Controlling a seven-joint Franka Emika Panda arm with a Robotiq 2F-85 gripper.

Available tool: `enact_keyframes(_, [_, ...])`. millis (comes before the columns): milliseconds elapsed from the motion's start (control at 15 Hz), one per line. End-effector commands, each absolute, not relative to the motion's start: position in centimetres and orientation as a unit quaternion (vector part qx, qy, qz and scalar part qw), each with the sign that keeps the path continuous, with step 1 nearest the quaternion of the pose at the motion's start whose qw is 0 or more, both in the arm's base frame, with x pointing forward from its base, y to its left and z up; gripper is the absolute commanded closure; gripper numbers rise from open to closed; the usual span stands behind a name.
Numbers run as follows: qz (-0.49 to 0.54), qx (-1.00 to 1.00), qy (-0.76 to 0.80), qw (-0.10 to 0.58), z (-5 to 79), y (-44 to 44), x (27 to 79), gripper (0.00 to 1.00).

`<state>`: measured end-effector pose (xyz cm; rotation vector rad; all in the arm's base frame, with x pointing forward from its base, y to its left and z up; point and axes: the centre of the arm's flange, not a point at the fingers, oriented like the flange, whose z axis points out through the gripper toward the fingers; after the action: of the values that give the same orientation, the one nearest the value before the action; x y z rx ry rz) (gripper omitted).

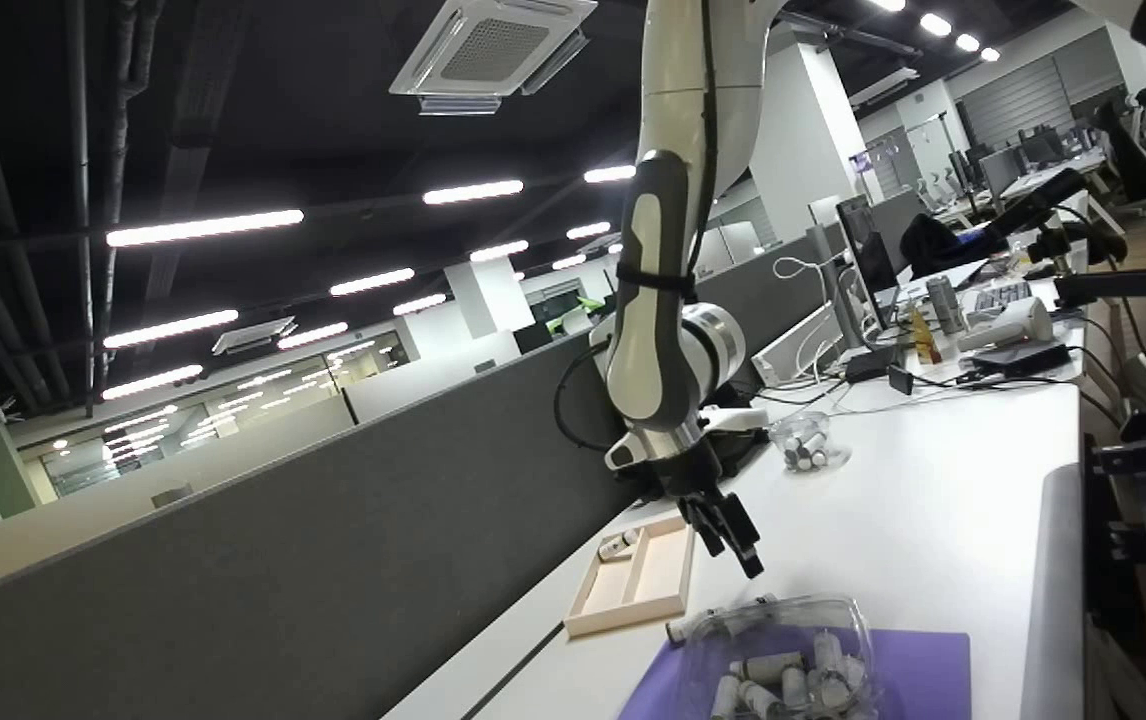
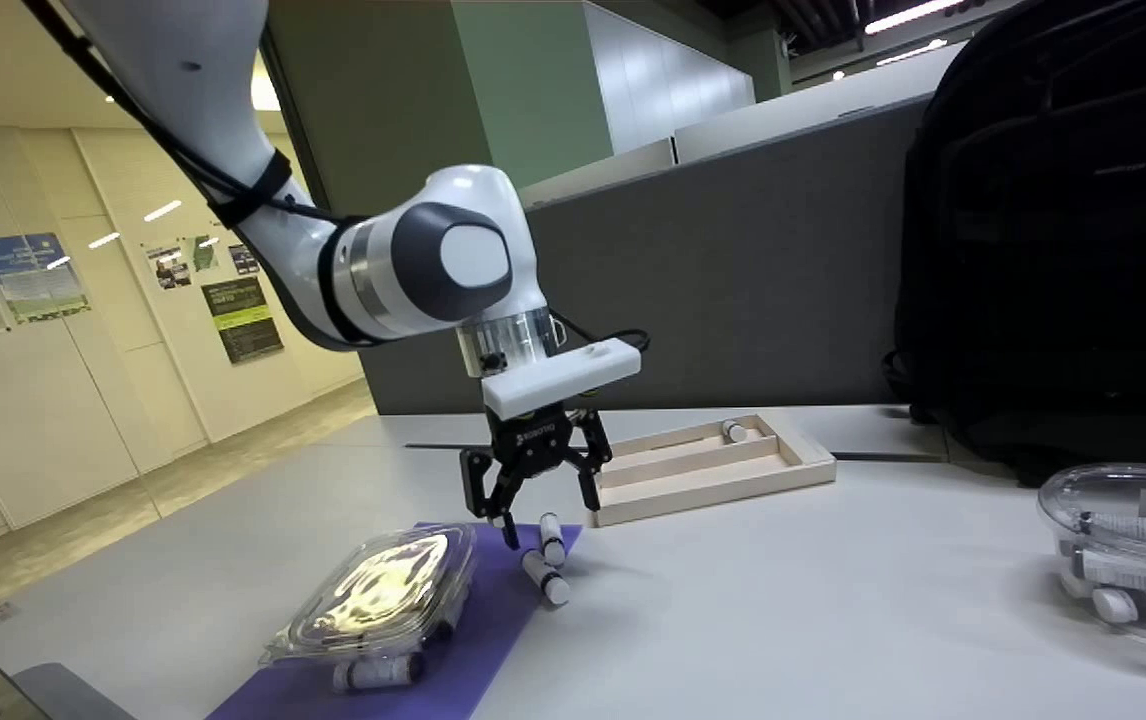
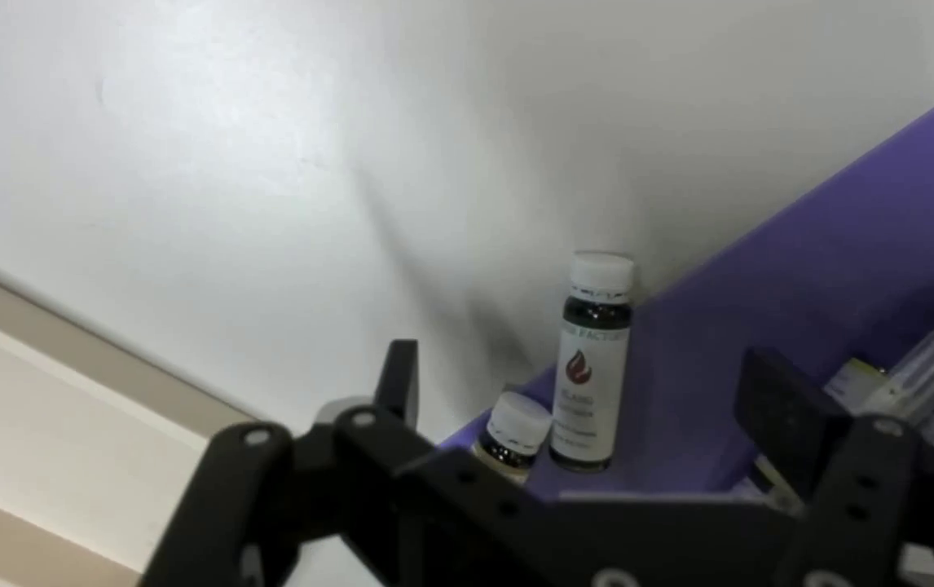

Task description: Put the white object on the wooden tray

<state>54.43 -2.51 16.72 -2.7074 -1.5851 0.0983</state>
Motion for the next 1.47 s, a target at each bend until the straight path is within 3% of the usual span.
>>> enact_keyframes(0, [0.031,-0.869,-0.494,-0.018,14.5,-2.1,53.9,0.0])
enact_keyframes(333, [0.035,-0.862,-0.504,-0.022,12.3,-1.3,53.2,0.0])
enact_keyframes(400, [0.033,-0.862,-0.506,-0.022,12.1,-1.1,53.2,0.25])
enact_keyframes(533, [0.029,-0.861,-0.508,-0.023,11.9,-0.9,53.2,0.32])
enact_keyframes(1133, [0.024,-0.854,-0.52,0.002,12.1,0.3,52.6,0.95])
enact_keyframes(1400, [-0.003,-0.859,-0.512,0.011,14.8,0.6,51.7,0.93])
